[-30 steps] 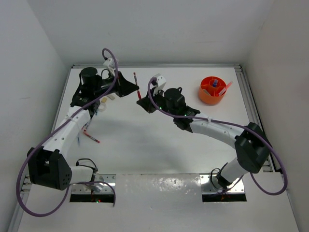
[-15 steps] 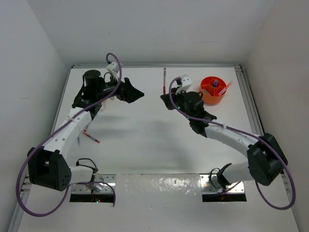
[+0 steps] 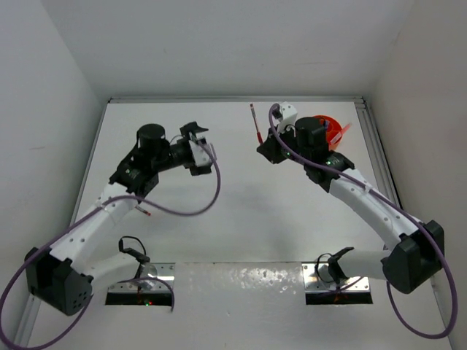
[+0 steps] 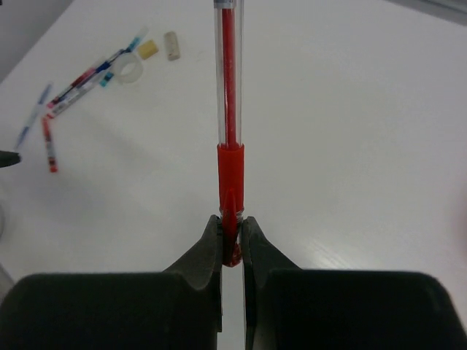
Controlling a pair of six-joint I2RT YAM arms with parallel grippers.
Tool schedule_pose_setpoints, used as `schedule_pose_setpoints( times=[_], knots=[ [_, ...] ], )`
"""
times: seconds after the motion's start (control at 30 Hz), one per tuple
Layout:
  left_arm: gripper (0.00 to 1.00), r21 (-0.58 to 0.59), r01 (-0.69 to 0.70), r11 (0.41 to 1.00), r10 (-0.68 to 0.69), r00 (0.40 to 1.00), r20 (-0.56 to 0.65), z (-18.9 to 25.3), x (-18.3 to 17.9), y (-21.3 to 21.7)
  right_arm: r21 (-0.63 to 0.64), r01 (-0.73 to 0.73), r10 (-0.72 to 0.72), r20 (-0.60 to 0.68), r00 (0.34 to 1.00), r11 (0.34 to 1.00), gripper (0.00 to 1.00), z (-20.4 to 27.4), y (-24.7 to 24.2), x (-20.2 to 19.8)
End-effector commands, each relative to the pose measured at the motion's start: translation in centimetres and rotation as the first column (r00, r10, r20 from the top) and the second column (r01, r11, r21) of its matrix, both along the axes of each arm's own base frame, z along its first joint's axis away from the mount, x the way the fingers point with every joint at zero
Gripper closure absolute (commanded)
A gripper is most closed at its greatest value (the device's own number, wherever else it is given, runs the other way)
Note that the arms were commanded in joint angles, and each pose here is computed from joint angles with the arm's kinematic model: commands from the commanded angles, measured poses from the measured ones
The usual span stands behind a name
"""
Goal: Sort the stationery into containers
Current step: Place the pen in the storage box.
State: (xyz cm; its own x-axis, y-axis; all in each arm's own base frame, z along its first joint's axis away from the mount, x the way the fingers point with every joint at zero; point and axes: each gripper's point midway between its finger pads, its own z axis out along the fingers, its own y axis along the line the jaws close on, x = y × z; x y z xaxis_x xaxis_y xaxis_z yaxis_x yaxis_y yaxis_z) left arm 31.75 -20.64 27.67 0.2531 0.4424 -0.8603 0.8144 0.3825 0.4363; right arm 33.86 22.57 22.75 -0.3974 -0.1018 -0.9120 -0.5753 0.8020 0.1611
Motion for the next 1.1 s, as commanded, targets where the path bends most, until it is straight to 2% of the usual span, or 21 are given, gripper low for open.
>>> schedule_pose_setpoints(
  times=[0.0, 0.03, 0.07, 0.13, 0.2, 0.23, 0.37, 0.4, 0.5, 0.67, 0.77, 0.8, 0.87, 0.9, 0.97, 1.0, 1.07],
  knots=[
    [0.19, 0.336, -0.061, 0.94, -0.135, 0.837, 0.53, 2.5, 0.6, 1.2, 0.087, -0.088, 0.103, -0.191, 0.976, 0.992, 1.0, -1.2, 2.0, -2.8],
    [0.23, 0.373, -0.082, 0.924, -0.173, 0.78, 0.601, 3.1, 0.7, 1.0, 0.131, -0.081, 0.108, -0.21, 0.972, 0.988, 1.0, -0.4, 2.9, -2.7],
    [0.29, 0.347, -0.094, 0.933, -0.179, 0.715, 0.676, 4.9, 0.6, 0.2, 0.134, -0.08, 0.111, -0.244, 0.964, 0.988, 1.0, -1.0, 3.6, -2.6],
    [0.31, 0.383, -0.109, 0.917, -0.225, 0.65, 0.725, 5.4, 0.5, -0.5, 0.16, -0.11, 0.153, -0.287, 0.946, 0.981, 1.0, -0.4, 5.4, -3.1],
    [0.17, 0.435, -0.106, 0.894, -0.285, 0.613, 0.736, 4.4, -0.1, -1.3, 0.17, -0.139, 0.19, -0.34, 0.921, 0.976, 1.0, -1.1, 7.0, -3.5],
    [0.09, 0.458, -0.13, 0.879, -0.316, 0.561, 0.765, 4.6, -0.2, -1.6, 0.192, -0.169, 0.228, -0.343, 0.911, 0.967, 1.0, -0.4, 7.9, -3.9],
    [0.06, 0.554, -0.166, 0.816, -0.433, 0.46, 0.775, 2.5, -1.3, -1.7, 0.221, -0.203, 0.274, -0.37, 0.888, 0.954, 1.0, -0.6, 10.1, -5.3],
    [0.06, 0.572, -0.179, 0.801, -0.454, 0.443, 0.774, 2.1, -1.3, -1.7, 0.225, -0.221, 0.294, -0.376, 0.879, 0.949, 1.0, -0.7, 10.8, -5.8],
    [0.05, 0.593, -0.181, 0.784, -0.475, 0.44, 0.762, 1.0, -1.5, -1.9, 0.227, -0.259, 0.332, -0.395, 0.857, 0.939, 1.0, -1.1, 11.8, -6.9],
    [0.06, 0.599, -0.203, 0.775, -0.453, 0.483, 0.749, 0.6, -0.7, -1.8, 0.243, -0.309, 0.384, -0.39, 0.837, 0.92, 1.0, -0.7, 13.1, -8.2],
    [0.17, 0.604, -0.18, 0.776, -0.462, 0.49, 0.74, 0.4, -1.1, -2.3, 0.242, -0.323, 0.397, -0.388, 0.832, 0.915, 1.0, -0.6, 13.6, -8.5],
    [0.29, 0.613, -0.169, 0.772, -0.469, 0.499, 0.729, 0.0, -1.2, -2.4, 0.242, -0.324, 0.397, -0.384, 0.834, 0.915, 1.0, -0.6, 13.6, -8.4],
    [0.45, 0.621, -0.16, 0.767, -0.471, 0.516, 0.715, -0.4, -1.2, -2.4, 0.249, -0.328, 0.402, -0.366, 0.839, 0.911, 1.0, 0.0, 13.5, -8.5],
    [0.6, 0.625, -0.159, 0.764, -0.465, 0.535, 0.705, -0.8, -1.1, -2.2, 0.253, -0.328, 0.403, -0.357, 0.843, 0.91, 1.0, 0.2, 13.5, -8.5],
    [0.76, 0.624, -0.159, 0.765, -0.455, 0.552, 0.699, -1.0, -1.0, -2.1, 0.257, -0.337, 0.411, -0.335, 0.848, 0.906, 1.0, 0.8, 13.5, -8.6],
    [0.87, 0.616, -0.158, 0.772, -0.441, 0.565, 0.697, -1.1, -1.0, -2.0, 0.254, -0.339, 0.411, -0.331, 0.85, 0.906, 1.0, 0.9, 13.4, -8.6],
    [1.0, 0.588, -0.153, 0.794, -0.413, 0.574, 0.707, -0.6, -1.1, -2.0, 0.245, -0.338, 0.405, -0.322, 0.856, 0.909, 1.0, 1.0, 13.1, -8.6]
  ],
)
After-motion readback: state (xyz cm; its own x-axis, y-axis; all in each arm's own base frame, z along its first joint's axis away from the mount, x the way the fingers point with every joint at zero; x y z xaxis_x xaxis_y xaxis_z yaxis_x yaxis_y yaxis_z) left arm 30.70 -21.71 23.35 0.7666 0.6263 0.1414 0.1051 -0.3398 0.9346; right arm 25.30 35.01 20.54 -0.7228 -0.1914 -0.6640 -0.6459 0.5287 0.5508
